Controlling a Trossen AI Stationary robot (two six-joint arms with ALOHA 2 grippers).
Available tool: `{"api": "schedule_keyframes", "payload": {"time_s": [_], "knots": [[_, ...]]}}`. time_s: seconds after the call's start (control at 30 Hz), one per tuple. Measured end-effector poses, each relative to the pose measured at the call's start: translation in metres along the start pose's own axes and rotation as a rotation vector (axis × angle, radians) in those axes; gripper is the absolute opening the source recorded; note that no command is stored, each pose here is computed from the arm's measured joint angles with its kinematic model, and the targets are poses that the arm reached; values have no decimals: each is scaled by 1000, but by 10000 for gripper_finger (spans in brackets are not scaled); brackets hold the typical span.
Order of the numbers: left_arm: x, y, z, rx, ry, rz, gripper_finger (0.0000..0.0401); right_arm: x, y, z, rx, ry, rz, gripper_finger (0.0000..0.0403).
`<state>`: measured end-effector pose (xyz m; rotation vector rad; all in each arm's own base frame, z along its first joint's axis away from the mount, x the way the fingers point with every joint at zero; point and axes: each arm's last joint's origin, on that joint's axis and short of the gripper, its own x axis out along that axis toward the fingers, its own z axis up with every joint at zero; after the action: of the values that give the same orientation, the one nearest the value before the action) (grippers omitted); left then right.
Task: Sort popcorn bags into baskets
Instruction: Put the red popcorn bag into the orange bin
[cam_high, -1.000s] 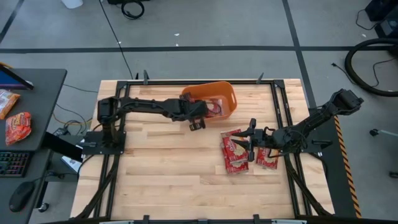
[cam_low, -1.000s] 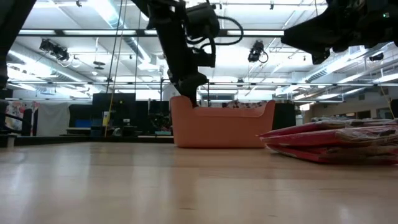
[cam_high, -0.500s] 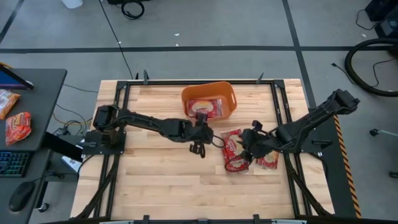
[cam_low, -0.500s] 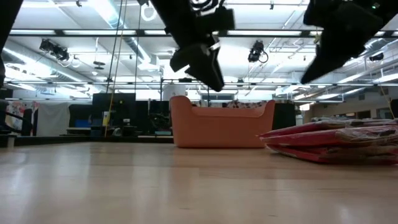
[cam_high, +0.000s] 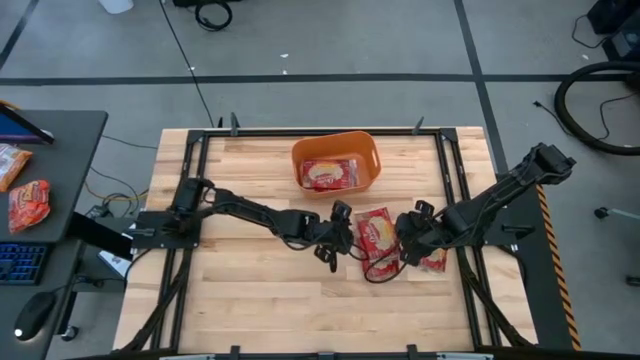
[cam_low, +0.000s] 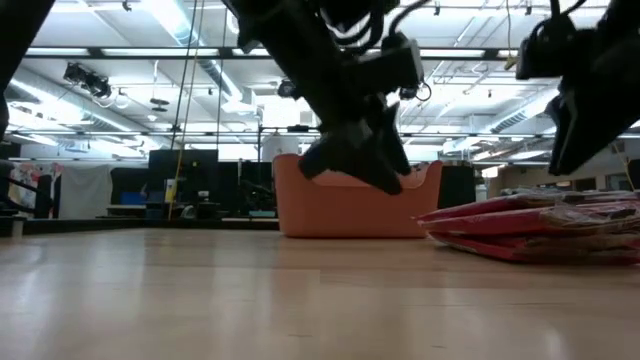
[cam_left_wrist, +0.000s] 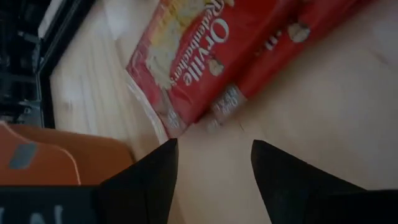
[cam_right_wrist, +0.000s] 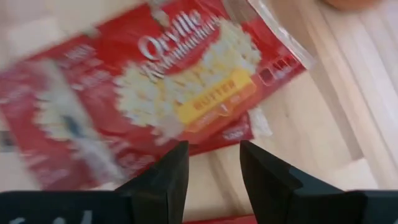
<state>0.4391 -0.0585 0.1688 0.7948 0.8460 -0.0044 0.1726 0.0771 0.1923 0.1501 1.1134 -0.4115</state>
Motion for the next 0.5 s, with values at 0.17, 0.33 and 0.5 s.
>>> {"api": "schedule_keyframes", "payload": {"time_s": [0.17,0.33,0.5], "knots": [[11,-9,1,47,0,38,208,15,0,-4,-11,16,-66,150],[13,-14,1,101,32,68,208,35,10,1,-60,2,-81,150],[10,-22,2,136,73,76,208,56,28,15,-156,-46,13,150]]}}
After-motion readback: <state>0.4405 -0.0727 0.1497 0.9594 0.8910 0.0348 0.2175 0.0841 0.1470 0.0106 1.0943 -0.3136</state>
